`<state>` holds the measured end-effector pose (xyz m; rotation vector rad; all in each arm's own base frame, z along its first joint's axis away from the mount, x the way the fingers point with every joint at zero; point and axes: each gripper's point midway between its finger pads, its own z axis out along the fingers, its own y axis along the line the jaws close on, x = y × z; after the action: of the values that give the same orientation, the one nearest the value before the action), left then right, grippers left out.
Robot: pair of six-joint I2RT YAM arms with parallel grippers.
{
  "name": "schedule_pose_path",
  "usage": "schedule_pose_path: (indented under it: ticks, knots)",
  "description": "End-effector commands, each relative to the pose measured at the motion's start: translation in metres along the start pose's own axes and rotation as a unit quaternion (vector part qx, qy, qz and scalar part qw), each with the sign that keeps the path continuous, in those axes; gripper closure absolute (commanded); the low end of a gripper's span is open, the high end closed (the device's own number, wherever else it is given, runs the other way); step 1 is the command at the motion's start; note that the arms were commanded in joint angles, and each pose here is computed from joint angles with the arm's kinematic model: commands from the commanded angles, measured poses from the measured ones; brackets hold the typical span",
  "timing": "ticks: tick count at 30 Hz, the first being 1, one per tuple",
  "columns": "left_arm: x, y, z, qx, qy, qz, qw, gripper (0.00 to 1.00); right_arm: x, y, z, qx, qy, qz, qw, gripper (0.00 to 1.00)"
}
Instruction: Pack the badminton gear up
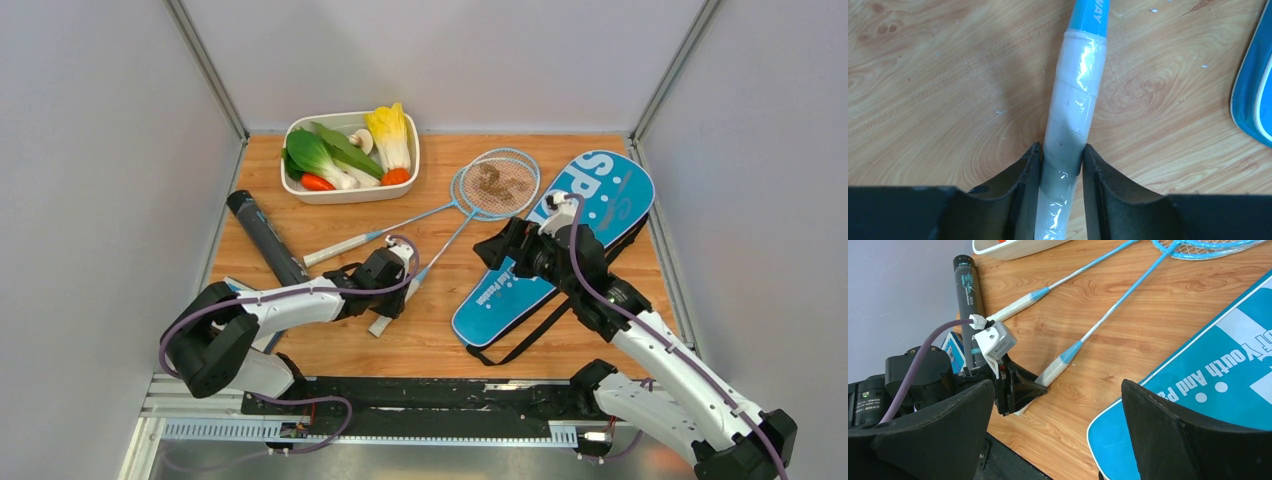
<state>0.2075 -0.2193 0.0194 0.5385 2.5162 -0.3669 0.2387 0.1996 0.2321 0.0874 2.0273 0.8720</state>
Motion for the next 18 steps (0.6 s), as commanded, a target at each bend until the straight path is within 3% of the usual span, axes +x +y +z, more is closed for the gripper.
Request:
schedule_pose_path:
  ticks: [1,10,18]
  knots:
    - [-0.002,-0.006,0.0,0.008,-0.006,0.005,1.0,0.64,0.001,0.009,0.004,-0.03,-0.003,0.008,1.0,0.0]
    - [-0.02,-0.019,-0.014,0.036,-0.039,-0.015,0.999,0.99,0.033,0.007,0.019,-0.063,0.033,0.047,0.996,0.0]
    - [-0.049,-0.046,-0.04,0.106,-0.093,-0.051,0.989,1.0,0.063,0.009,0.036,-0.126,0.054,0.098,0.986,0.03]
